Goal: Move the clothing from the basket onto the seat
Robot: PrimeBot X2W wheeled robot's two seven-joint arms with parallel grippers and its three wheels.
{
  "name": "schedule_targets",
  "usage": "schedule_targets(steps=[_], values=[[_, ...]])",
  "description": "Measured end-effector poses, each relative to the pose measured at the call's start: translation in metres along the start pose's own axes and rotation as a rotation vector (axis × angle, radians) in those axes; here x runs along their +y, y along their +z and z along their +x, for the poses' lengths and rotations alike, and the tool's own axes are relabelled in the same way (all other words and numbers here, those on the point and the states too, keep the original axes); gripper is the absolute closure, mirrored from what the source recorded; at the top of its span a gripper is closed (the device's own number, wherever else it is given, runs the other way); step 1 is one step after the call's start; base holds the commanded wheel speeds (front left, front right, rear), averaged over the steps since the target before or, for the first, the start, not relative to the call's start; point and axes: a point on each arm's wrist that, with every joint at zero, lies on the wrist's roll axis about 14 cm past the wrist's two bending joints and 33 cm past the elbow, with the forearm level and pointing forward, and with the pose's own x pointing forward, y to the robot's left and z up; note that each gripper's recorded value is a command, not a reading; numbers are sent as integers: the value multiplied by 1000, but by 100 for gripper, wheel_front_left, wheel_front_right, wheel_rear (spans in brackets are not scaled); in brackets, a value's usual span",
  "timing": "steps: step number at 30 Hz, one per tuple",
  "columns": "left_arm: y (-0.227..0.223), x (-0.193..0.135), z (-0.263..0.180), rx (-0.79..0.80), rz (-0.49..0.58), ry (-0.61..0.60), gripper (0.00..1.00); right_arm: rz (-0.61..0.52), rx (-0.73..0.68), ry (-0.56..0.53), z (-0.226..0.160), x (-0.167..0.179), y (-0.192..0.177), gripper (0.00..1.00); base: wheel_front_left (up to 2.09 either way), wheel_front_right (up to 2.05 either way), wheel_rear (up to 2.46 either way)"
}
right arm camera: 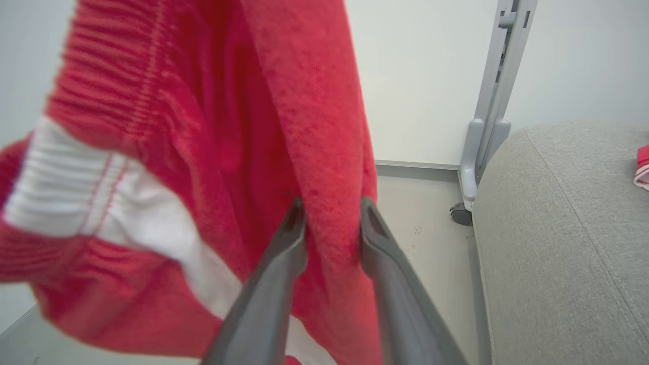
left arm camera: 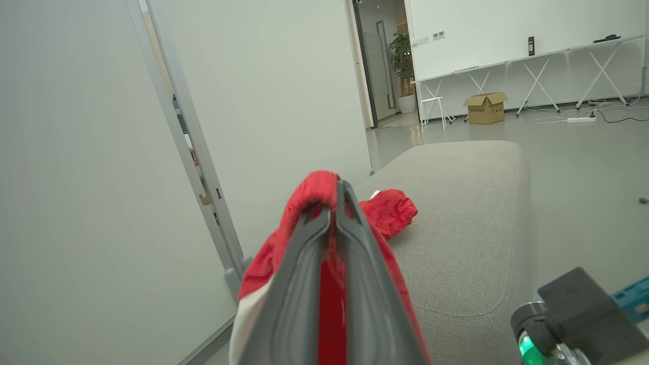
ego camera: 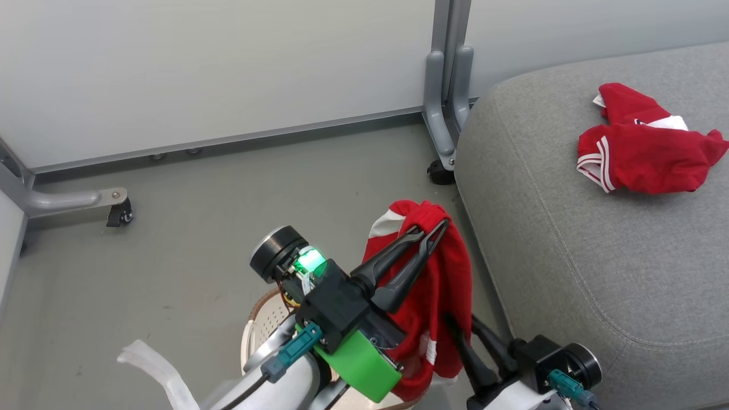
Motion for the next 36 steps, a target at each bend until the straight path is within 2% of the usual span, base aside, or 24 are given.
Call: schedule_targets(steps=[10,11,12,13,14,15,25,36], values=[[-15,7,-7,49,-24,41,100,6,12,24,-2,6,-4,100,0,0,0],[-16,8,-8,53,-28,46,92,9,12,25,-2,7,-4,100,0,0,0],[-18,8,-9,57,-30,48,77,10,13,26,-2,7,-4,100,0,0,0],[-20,9,-9,62,-31,51,56,10,14,27,-2,7,-4,100,0,0,0],[-21,10,-10,68,-34,54,15,10,16,28,-2,7,-5,100,0,0,0],[-23,11,-10,73,-41,60,0,9,17,29,-2,7,-5,100,0,0,0],[-34,18,-13,108,-53,88,0,16,20,15,-1,2,-6,100,0,0,0],[-44,22,-15,138,-61,91,0,5,10,-127,-5,-41,-3,100,0,0,0]])
